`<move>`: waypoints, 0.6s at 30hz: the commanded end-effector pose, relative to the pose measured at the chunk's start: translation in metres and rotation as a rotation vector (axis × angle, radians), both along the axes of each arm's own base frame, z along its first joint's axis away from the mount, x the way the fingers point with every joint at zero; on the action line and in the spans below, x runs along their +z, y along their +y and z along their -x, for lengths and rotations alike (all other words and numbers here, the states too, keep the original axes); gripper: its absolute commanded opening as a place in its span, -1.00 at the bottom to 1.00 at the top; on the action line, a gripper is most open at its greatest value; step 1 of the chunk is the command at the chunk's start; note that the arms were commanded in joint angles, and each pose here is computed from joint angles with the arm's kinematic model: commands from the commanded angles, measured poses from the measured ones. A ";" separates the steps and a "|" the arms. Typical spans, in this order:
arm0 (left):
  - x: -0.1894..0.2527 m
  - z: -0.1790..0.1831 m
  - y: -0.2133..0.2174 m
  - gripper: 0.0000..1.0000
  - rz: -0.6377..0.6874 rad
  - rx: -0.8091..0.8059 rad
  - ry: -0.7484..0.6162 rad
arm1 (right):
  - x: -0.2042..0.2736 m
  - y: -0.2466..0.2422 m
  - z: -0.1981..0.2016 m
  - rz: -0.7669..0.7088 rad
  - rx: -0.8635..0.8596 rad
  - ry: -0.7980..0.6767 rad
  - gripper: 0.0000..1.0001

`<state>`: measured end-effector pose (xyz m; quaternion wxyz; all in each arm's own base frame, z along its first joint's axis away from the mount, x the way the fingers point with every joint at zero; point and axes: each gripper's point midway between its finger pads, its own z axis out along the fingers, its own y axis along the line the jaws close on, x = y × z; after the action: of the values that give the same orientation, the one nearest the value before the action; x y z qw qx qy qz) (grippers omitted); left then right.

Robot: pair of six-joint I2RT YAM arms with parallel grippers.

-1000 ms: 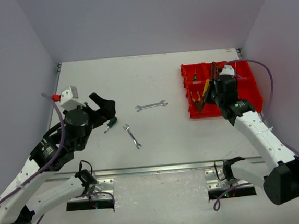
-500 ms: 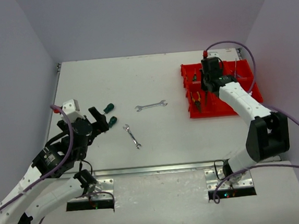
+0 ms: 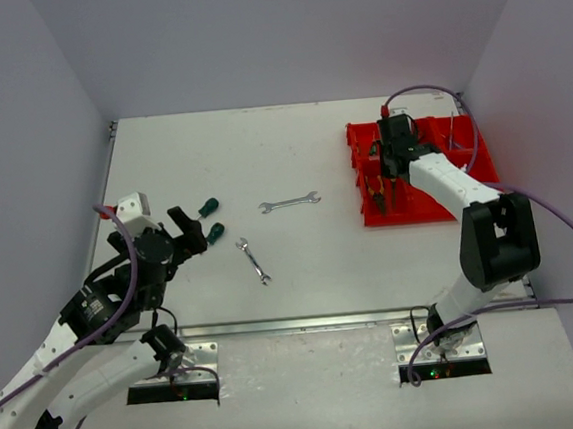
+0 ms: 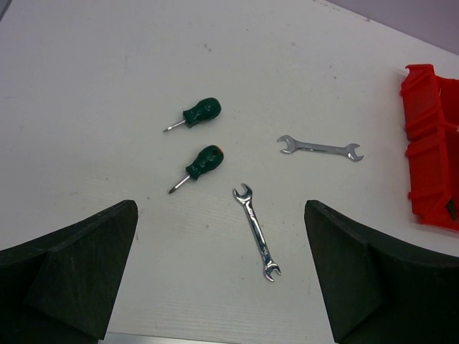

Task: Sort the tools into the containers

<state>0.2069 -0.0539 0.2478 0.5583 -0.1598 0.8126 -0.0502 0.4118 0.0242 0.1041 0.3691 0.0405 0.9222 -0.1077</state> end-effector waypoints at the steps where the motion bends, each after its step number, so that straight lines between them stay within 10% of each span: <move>1: 0.007 -0.004 -0.002 1.00 0.017 0.000 -0.031 | 0.017 -0.002 -0.013 -0.011 -0.020 -0.079 -0.60; 9: 0.004 -0.006 -0.004 1.00 0.006 -0.001 -0.020 | 0.038 0.012 -0.014 -0.067 0.003 -0.106 0.46; 18: 0.002 -0.007 -0.003 1.00 0.002 0.009 -0.014 | 0.089 0.063 0.007 -0.192 0.133 -0.175 0.98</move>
<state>0.2080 -0.0549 0.2472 0.5575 -0.1570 0.8138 -0.0476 0.4058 0.0536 0.1305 0.3872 0.0310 0.9198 -0.0561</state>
